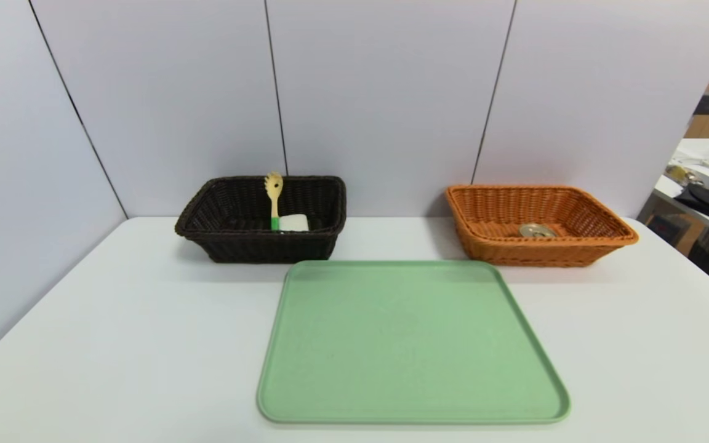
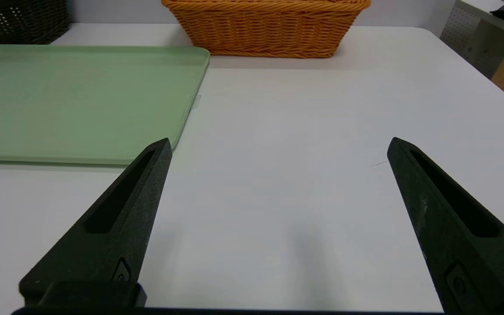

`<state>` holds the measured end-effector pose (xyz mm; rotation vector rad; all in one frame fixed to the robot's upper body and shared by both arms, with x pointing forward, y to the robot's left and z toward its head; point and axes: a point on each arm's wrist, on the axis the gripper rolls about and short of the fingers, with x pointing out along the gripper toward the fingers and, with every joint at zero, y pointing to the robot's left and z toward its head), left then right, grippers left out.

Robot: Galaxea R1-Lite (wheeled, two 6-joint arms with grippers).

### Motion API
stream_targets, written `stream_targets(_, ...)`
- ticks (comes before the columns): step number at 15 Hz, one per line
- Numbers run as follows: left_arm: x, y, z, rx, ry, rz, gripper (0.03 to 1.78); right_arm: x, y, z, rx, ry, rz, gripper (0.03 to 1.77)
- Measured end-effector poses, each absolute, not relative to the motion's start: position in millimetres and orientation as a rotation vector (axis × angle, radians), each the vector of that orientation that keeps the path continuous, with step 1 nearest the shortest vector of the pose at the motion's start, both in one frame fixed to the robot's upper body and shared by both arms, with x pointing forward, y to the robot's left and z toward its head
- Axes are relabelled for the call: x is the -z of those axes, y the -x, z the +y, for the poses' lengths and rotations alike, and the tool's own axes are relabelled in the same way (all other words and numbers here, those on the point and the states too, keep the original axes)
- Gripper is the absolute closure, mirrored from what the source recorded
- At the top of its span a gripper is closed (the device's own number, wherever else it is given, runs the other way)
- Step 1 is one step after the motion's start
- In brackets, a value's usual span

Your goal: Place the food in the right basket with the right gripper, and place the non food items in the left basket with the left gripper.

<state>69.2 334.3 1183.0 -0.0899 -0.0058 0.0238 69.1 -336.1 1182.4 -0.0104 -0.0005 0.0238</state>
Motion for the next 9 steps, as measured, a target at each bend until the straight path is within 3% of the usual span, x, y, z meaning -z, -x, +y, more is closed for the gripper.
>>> stream_targets(9, -1183.1, -69.2, 334.3, -0.026, 0.092, -0.007, 0.12, -1182.8, -69.0, -336.2, -0.023, 0.007, -0.002, 0.1)
